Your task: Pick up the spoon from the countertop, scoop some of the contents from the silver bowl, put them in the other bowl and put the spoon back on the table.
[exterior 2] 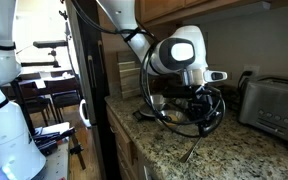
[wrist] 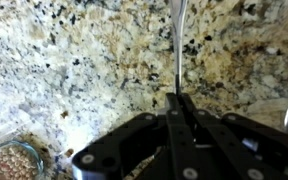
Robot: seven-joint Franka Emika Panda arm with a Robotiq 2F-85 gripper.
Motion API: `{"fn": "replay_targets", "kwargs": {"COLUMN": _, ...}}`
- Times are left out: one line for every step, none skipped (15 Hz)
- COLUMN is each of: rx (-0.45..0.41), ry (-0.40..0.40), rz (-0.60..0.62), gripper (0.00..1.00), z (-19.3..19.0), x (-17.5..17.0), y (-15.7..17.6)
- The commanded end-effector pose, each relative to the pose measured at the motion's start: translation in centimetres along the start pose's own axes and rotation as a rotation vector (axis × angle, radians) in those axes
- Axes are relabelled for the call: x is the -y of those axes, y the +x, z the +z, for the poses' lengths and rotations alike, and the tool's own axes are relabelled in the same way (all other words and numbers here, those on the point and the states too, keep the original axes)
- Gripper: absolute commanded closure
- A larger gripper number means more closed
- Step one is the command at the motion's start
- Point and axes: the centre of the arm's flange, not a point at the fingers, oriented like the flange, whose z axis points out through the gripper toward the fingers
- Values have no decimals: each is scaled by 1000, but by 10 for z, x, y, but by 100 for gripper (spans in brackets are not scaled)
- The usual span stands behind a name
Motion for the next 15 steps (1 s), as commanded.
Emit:
{"fn": "replay_targets", "kwargs": {"rx": -15, "ry": 35, "rz": 63, "gripper": 97, "z": 19, "x": -14, "y": 8}}
{"fn": "replay_targets", "kwargs": {"rx": -11, "ry": 47, "rz": 78, "gripper": 97, "z": 24, "x": -17, "y": 9}}
{"fn": "replay_targets", "kwargs": {"rx": -7, "ry": 53, "rz": 90, "gripper": 97, "z": 29, "x": -19, "y": 10}}
{"fn": "replay_targets", "kwargs": {"rx": -5, "ry": 61, "rz": 99, "gripper": 97, "z": 32, "x": -21, "y": 10}}
{"fn": "replay_targets", "kwargs": {"rx": -2, "ry": 66, "rz": 108, "gripper": 97, "z": 34, "x": -22, "y": 11}}
{"fn": "replay_targets", "kwargs": {"rx": 2, "ry": 70, "rz": 111, "gripper": 97, "z": 36, "x": -22, "y": 12}}
{"fn": "replay_targets", "kwargs": {"rx": 4, "ry": 70, "rz": 113, "gripper": 97, "z": 36, "x": -22, "y": 12}}
{"fn": "replay_targets", "kwargs": {"rx": 5, "ry": 72, "rz": 111, "gripper": 98, "z": 35, "x": -21, "y": 11}}
{"fn": "replay_targets", "kwargs": {"rx": 13, "ry": 68, "rz": 108, "gripper": 97, "z": 35, "x": -20, "y": 9}}
{"fn": "replay_targets", "kwargs": {"rx": 20, "ry": 64, "rz": 102, "gripper": 69, "z": 32, "x": -17, "y": 7}}
{"fn": "replay_targets", "kwargs": {"rx": 19, "ry": 62, "rz": 95, "gripper": 67, "z": 30, "x": -16, "y": 6}}
{"fn": "replay_targets", "kwargs": {"rx": 27, "ry": 59, "rz": 86, "gripper": 62, "z": 26, "x": -13, "y": 3}}
{"fn": "replay_targets", "kwargs": {"rx": 39, "ry": 57, "rz": 84, "gripper": 55, "z": 24, "x": -11, "y": 1}}
{"fn": "replay_targets", "kwargs": {"rx": 49, "ry": 52, "rz": 80, "gripper": 49, "z": 21, "x": -9, "y": -1}}
{"fn": "replay_targets", "kwargs": {"rx": 50, "ry": 52, "rz": 74, "gripper": 43, "z": 19, "x": -7, "y": -4}}
